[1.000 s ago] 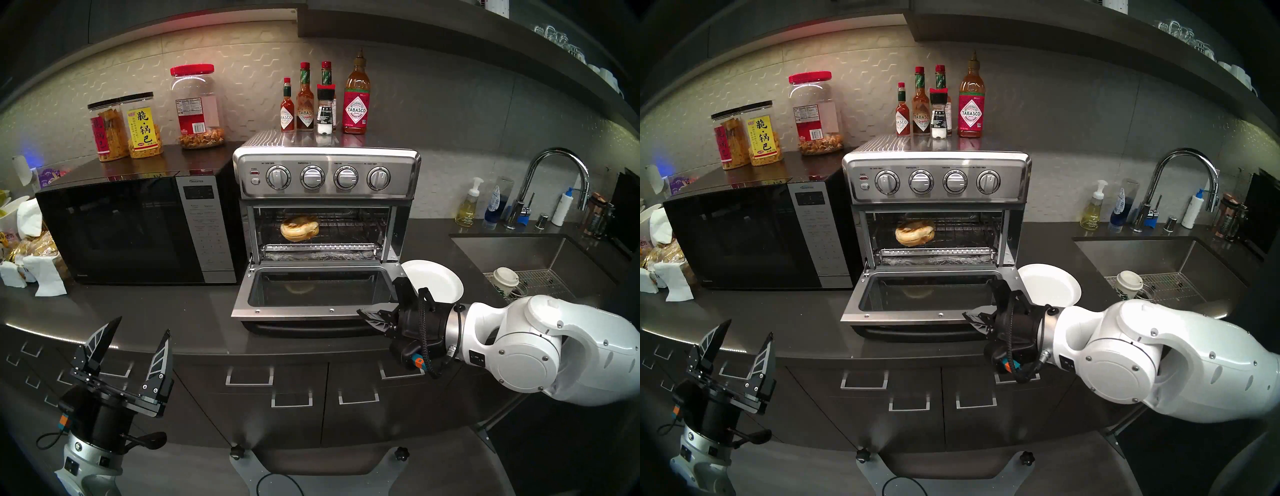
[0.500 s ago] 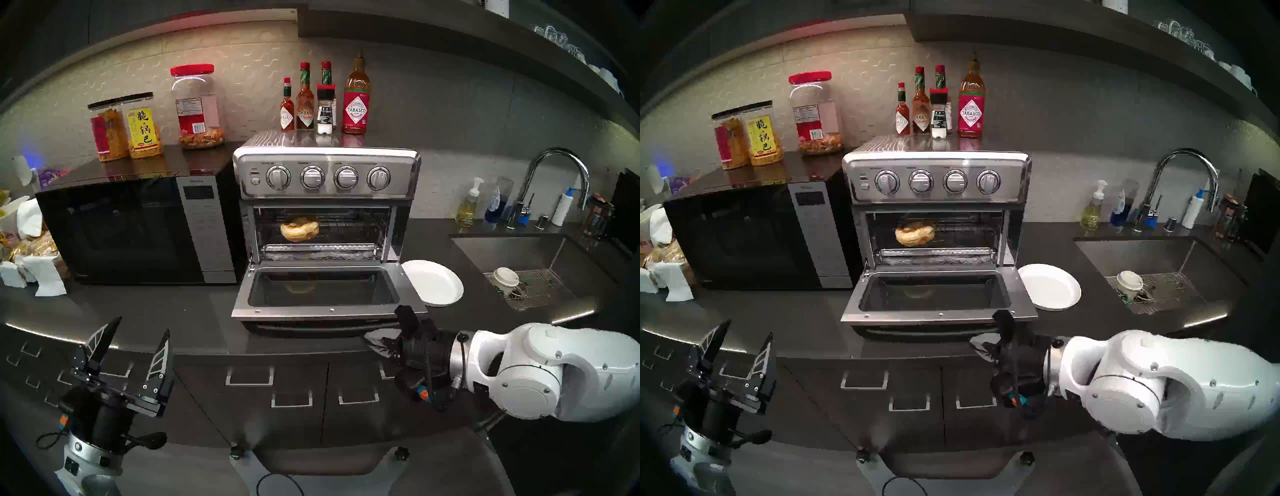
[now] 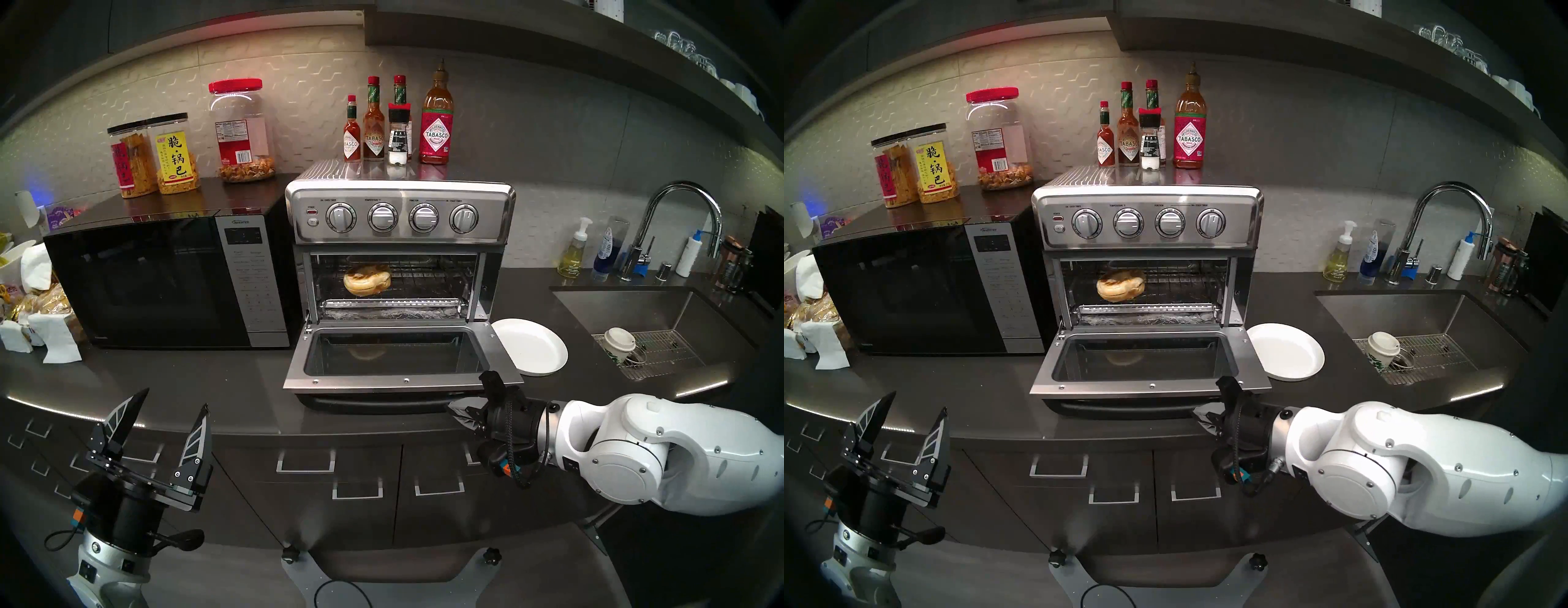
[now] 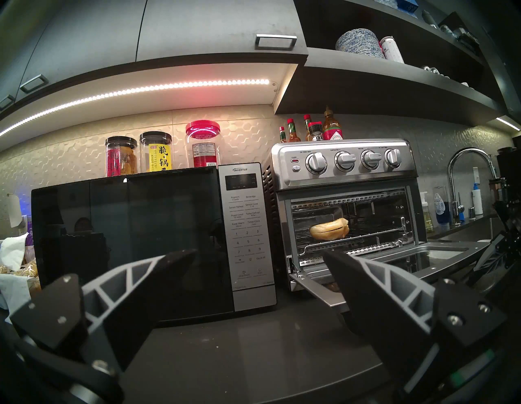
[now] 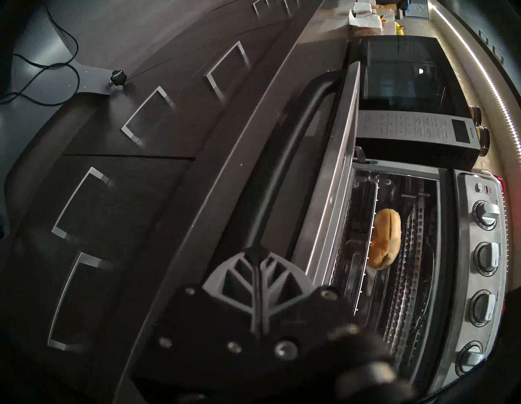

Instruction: Open the oven and place the bagel inside on the rack

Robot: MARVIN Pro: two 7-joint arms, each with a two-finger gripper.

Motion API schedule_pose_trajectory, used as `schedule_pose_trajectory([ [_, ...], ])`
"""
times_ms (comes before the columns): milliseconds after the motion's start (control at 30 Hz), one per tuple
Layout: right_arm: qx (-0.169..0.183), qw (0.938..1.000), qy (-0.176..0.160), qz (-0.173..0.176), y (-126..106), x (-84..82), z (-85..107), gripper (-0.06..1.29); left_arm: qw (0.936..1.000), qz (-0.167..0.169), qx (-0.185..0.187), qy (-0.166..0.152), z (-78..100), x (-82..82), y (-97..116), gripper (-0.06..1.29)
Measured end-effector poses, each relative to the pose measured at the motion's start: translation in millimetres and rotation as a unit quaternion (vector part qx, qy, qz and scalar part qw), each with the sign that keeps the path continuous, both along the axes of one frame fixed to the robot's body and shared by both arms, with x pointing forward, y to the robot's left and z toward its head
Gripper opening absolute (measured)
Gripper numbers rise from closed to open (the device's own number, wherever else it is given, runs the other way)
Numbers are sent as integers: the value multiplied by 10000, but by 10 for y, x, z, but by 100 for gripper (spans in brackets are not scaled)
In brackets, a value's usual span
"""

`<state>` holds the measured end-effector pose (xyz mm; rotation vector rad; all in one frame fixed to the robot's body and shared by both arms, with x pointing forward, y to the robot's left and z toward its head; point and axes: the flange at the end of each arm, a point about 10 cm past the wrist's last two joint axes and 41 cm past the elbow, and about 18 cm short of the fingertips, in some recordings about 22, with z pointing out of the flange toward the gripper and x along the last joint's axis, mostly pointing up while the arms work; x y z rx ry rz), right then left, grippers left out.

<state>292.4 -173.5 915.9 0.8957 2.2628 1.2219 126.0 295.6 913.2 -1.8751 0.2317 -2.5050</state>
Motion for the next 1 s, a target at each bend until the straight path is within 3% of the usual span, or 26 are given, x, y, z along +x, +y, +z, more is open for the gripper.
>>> schedule_pose_trajectory([
  [367,56,9999,136,10,125,145,-173,-3,10000,0,0,0,0,0,0,127],
  [1000,254,9997,2,52,253,199,2,-3,10000,0,0,0,0,0,0,127],
])
